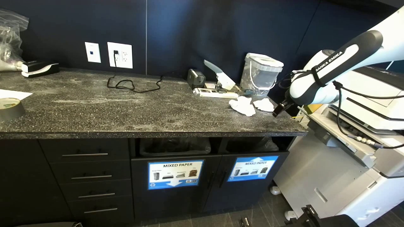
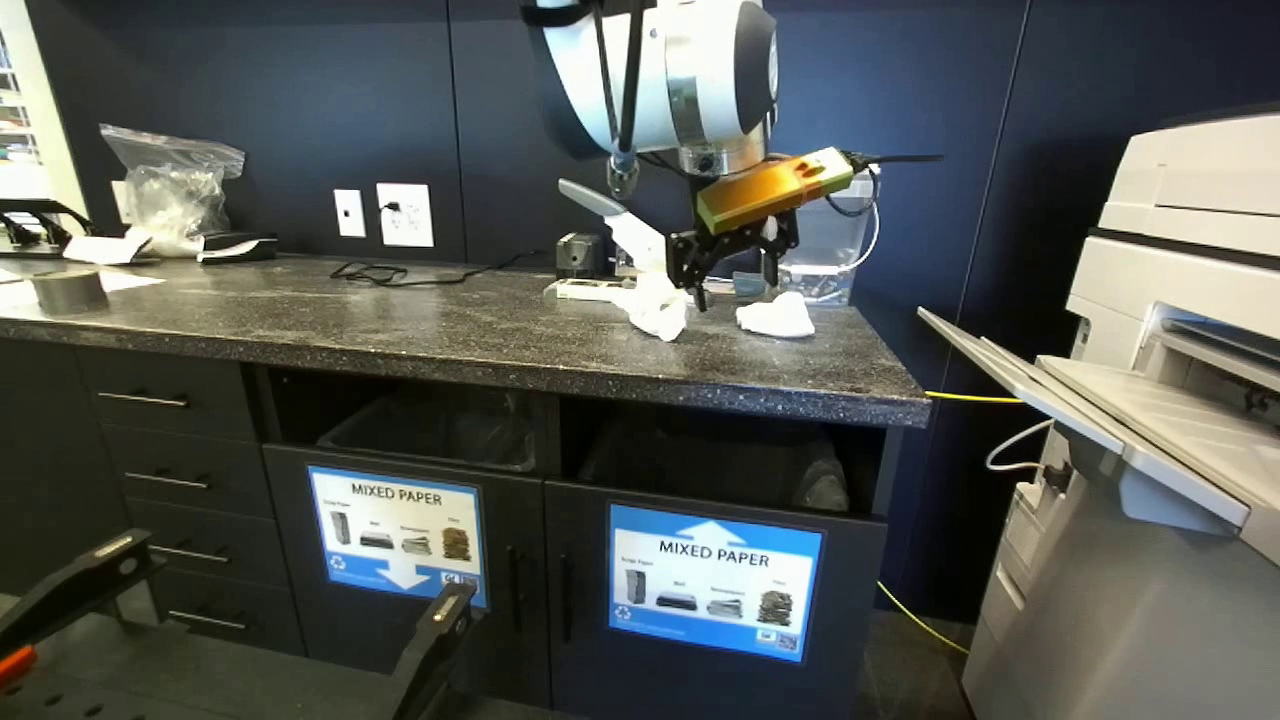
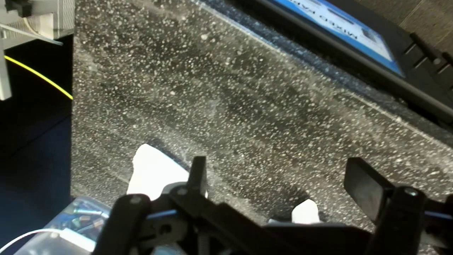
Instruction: Put the papers on the counter into the recycle bin
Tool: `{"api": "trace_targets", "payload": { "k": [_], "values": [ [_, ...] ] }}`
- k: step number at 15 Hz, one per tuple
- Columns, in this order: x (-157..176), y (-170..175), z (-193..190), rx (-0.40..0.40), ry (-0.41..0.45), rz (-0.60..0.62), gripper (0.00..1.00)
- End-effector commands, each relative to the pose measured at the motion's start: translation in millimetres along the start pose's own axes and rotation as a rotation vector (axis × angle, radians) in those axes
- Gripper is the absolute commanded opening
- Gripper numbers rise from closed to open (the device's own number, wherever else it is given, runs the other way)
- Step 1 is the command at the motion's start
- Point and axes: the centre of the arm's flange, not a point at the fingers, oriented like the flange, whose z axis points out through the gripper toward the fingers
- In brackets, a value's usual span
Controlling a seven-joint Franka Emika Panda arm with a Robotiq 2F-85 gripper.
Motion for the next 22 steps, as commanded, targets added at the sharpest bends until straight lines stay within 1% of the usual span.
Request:
{"api": "trace_targets", "payload": {
  "k": [1, 3, 4, 6, 7, 9, 10, 12, 14, 15, 17, 18, 19, 20, 22],
  "values": [
    [23, 36, 23, -0.014, 0.063, 0.098, 1.00],
    [27, 60, 36, -0.006, 0.089, 0.171, 1.00],
    [30, 64, 46, 0.000, 0.101, 0.208, 1.00],
    [27, 90, 59, 0.018, 0.126, 0.299, 1.00],
    [29, 92, 67, 0.018, 0.134, 0.332, 1.00],
    [28, 120, 79, 0.040, 0.144, 0.403, 1.00],
    [31, 120, 85, 0.045, 0.149, 0.429, 1.00],
    [33, 143, 92, 0.064, 0.159, 0.484, 1.00],
    [41, 147, 100, 0.069, 0.168, 0.511, 1.00],
    [41, 158, 103, 0.080, 0.177, 0.527, 1.00],
    [49, 156, 111, 0.108, 0.191, 0.552, 1.00],
    [51, 166, 112, 0.123, 0.200, 0.569, 1.00],
    [54, 166, 116, 0.133, 0.206, 0.578, 1.00],
    [60, 158, 120, 0.142, 0.209, 0.579, 1.00],
    [63, 165, 128, 0.164, 0.213, 0.592, 1.00]
  ]
}}
